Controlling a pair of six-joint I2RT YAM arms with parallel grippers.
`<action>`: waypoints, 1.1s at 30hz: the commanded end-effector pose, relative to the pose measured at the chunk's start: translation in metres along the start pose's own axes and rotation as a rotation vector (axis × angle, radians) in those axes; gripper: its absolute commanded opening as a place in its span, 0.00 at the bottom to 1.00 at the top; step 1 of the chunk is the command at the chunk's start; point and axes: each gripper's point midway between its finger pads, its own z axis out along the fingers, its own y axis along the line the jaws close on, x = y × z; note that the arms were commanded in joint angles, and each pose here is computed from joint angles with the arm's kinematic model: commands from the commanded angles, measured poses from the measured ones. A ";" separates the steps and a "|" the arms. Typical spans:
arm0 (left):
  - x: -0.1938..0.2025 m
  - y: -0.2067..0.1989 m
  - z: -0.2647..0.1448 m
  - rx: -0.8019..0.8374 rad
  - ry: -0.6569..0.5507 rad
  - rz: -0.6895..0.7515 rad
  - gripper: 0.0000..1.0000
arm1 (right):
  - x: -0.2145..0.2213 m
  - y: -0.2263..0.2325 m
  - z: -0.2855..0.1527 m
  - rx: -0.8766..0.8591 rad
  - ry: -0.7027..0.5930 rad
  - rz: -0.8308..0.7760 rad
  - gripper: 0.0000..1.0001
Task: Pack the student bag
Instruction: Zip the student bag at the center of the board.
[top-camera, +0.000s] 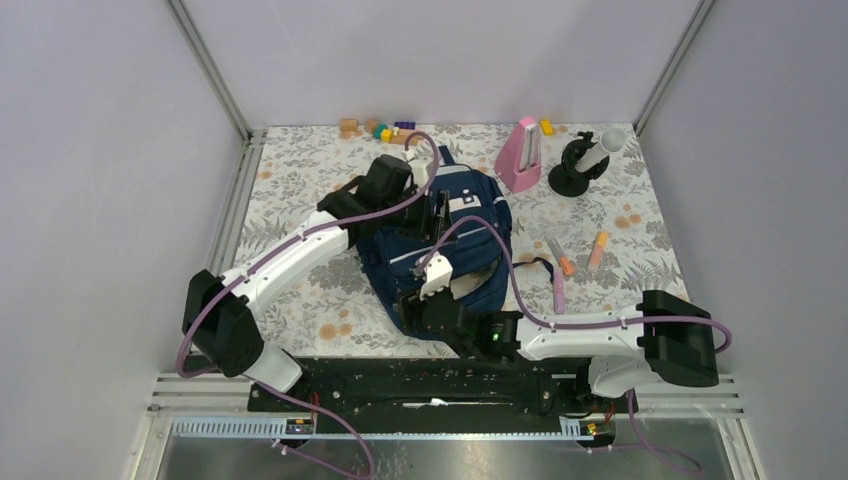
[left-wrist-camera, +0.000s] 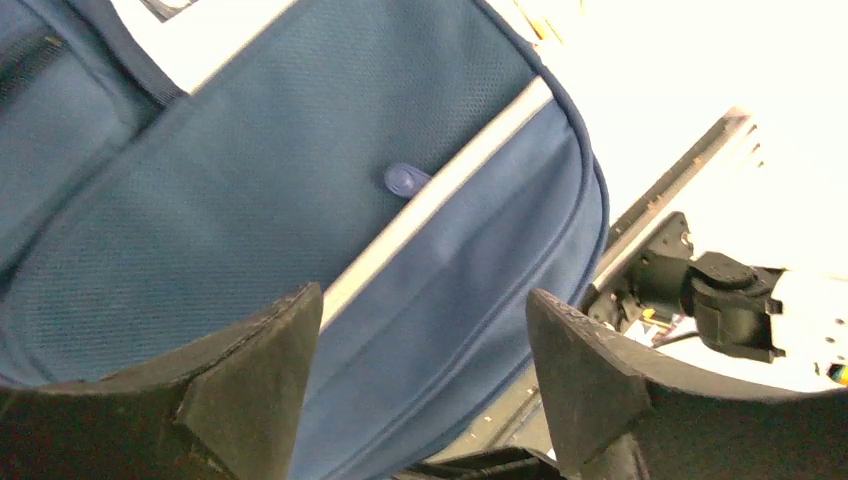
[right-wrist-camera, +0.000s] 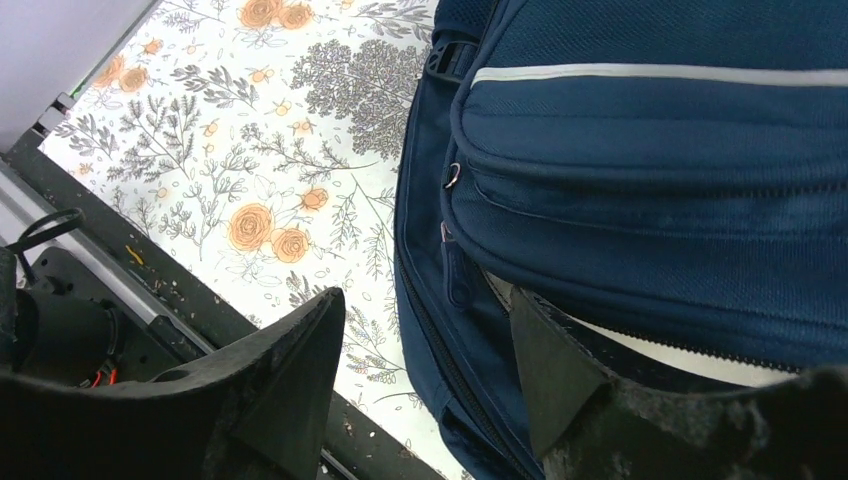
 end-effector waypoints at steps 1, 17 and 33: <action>-0.032 0.018 -0.021 -0.021 -0.144 -0.022 0.81 | -0.023 0.006 0.006 0.055 -0.050 0.029 0.67; -0.066 0.095 -0.100 -0.215 -0.378 -0.115 0.96 | 0.006 0.011 0.018 0.091 0.115 -0.151 0.59; -0.069 0.095 -0.109 -0.209 -0.408 -0.122 0.97 | 0.004 -0.007 0.036 0.268 0.156 -0.376 0.48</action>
